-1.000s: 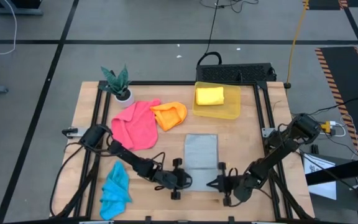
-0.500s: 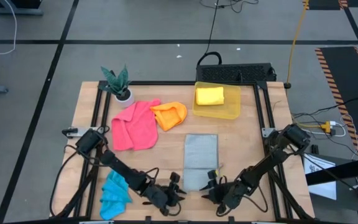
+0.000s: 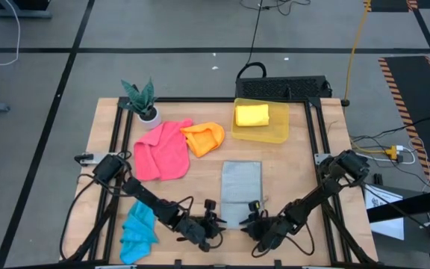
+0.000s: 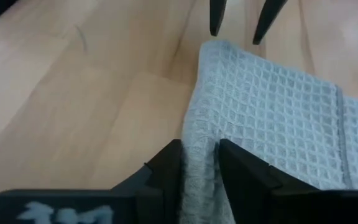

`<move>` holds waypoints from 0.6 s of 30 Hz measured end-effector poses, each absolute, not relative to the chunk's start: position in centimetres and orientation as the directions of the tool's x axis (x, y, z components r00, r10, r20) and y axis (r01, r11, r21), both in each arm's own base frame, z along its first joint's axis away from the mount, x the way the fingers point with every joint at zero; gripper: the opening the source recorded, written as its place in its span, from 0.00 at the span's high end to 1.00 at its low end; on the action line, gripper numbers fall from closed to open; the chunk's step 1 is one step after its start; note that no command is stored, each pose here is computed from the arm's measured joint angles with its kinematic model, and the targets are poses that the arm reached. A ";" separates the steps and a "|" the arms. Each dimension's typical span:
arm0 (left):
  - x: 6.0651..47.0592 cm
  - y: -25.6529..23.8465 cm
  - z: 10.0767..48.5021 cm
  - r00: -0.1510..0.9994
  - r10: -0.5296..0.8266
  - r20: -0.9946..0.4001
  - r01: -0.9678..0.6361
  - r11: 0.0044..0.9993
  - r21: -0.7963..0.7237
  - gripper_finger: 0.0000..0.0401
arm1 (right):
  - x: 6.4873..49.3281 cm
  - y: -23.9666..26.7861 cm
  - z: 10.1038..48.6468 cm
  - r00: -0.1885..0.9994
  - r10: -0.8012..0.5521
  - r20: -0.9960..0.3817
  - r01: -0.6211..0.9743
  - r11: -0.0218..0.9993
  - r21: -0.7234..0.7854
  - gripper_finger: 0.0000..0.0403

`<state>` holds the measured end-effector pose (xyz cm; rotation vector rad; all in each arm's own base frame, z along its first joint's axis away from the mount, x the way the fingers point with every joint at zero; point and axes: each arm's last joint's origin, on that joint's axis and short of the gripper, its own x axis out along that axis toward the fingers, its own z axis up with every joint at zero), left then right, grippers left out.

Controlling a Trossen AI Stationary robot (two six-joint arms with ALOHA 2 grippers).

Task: Fold microfiber towels
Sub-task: Fold the gray kitchen towel

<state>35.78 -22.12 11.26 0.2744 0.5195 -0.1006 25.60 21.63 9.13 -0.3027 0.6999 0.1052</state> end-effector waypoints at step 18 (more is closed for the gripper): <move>32.4 -24.9 14.1 0.896 0.213 -0.390 -0.013 0.890 0.457 0.72 | 25.4 21.9 13.1 0.787 0.151 -0.598 -0.214 0.976 -0.035 0.97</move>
